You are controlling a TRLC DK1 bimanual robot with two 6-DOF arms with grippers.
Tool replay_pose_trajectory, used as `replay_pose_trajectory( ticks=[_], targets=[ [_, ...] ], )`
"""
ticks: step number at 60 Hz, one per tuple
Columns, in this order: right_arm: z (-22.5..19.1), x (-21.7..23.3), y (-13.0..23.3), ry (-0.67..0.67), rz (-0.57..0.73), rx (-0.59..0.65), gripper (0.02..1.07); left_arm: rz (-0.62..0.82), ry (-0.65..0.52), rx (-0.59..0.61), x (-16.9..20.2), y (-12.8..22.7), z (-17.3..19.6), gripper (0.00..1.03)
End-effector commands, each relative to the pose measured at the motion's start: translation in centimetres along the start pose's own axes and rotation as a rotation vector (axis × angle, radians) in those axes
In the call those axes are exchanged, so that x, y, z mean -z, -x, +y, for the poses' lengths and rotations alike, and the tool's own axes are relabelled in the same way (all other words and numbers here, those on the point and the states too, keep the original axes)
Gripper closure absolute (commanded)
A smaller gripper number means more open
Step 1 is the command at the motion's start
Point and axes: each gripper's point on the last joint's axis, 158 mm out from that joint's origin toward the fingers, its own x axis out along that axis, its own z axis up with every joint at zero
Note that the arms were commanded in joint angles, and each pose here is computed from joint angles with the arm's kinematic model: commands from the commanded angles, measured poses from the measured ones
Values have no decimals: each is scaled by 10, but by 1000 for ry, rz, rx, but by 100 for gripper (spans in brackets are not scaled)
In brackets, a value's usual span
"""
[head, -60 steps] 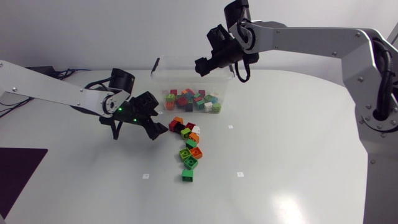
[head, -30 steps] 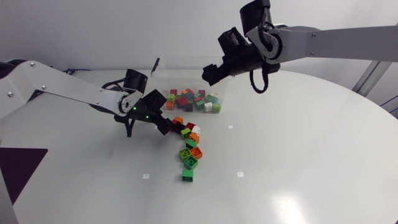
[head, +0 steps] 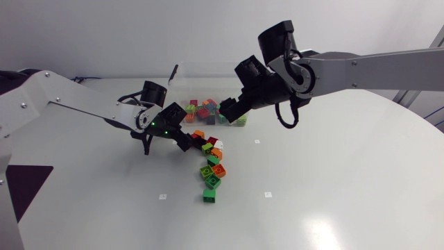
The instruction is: Place the duplo bricks in the container
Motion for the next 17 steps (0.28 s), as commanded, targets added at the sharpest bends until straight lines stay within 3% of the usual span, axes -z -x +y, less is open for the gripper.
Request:
replay_pose_trajectory(
  ticks=[1,11,17],
  targets=[
    [11,5,3,-11,5,-10,9,1,1,18,0,-10,-8,10],
    [29,25,-9,17,59,-38,9,-11,-12,60,0,-12,-17,20],
    [36,40,-18,22,111,-48,9,-12,-13,76,2,-11,-21,34]
  ],
)
